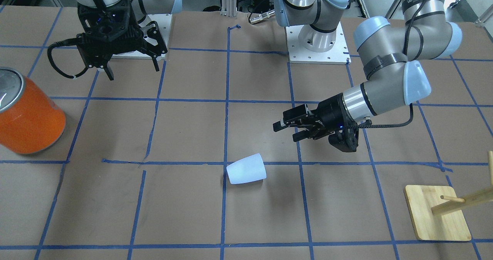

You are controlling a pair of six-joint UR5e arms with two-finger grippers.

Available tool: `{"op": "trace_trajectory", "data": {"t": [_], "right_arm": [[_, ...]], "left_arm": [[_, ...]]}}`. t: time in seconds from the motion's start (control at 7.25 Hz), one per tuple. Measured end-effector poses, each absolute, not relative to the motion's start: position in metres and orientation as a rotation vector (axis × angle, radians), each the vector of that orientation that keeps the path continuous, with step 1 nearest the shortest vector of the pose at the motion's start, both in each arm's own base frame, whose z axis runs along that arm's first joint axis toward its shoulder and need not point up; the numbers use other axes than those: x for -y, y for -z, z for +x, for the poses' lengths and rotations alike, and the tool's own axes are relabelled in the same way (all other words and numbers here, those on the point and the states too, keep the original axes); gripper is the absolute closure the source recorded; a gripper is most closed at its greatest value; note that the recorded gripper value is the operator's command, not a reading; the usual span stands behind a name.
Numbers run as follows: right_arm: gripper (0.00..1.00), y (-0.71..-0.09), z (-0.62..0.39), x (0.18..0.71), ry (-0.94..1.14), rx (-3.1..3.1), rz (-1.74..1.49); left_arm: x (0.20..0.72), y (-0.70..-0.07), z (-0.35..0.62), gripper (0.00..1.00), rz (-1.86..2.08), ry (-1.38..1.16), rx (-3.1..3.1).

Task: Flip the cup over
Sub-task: 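Reach the left gripper to the cup's closed end while the right arm withdraws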

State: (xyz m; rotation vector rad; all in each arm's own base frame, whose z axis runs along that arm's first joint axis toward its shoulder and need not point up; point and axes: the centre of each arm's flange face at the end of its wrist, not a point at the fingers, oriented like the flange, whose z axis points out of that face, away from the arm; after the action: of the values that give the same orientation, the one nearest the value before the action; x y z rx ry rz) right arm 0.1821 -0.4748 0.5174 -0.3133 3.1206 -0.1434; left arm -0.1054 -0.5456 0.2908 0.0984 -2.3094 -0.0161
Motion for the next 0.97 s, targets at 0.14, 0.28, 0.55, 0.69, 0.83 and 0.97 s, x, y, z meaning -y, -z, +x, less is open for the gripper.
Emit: {"op": "trace_trajectory", "data": {"t": [0.14,0.28,0.55,0.69,0.83,0.97], "right_arm": [[0.0,-0.521,0.181,0.473,0.158,-3.128,-0.118],[0.0,-0.522,0.181,0.472,0.165,-3.126,-0.018],[0.0,-0.523,0.181,0.47,0.168,-3.123,0.03],[0.0,-0.523,0.181,0.469,0.168,-3.122,0.034],[0.0,-0.524,0.181,0.469,0.168,-3.121,0.035],[0.0,-0.524,0.181,0.469,0.169,-3.121,0.035]], "left_arm": [[0.549,-0.268,-0.108,0.04,0.12,0.042,2.256],[0.555,-0.251,-0.11,0.05,0.132,0.046,2.203],[0.565,-0.217,-0.11,0.05,0.154,0.072,2.163],[0.57,-0.2,-0.111,0.05,0.167,0.094,2.155],[0.574,-0.186,-0.113,0.05,0.173,0.1,2.151],[0.578,-0.177,-0.121,0.03,0.179,0.094,2.151]]}}
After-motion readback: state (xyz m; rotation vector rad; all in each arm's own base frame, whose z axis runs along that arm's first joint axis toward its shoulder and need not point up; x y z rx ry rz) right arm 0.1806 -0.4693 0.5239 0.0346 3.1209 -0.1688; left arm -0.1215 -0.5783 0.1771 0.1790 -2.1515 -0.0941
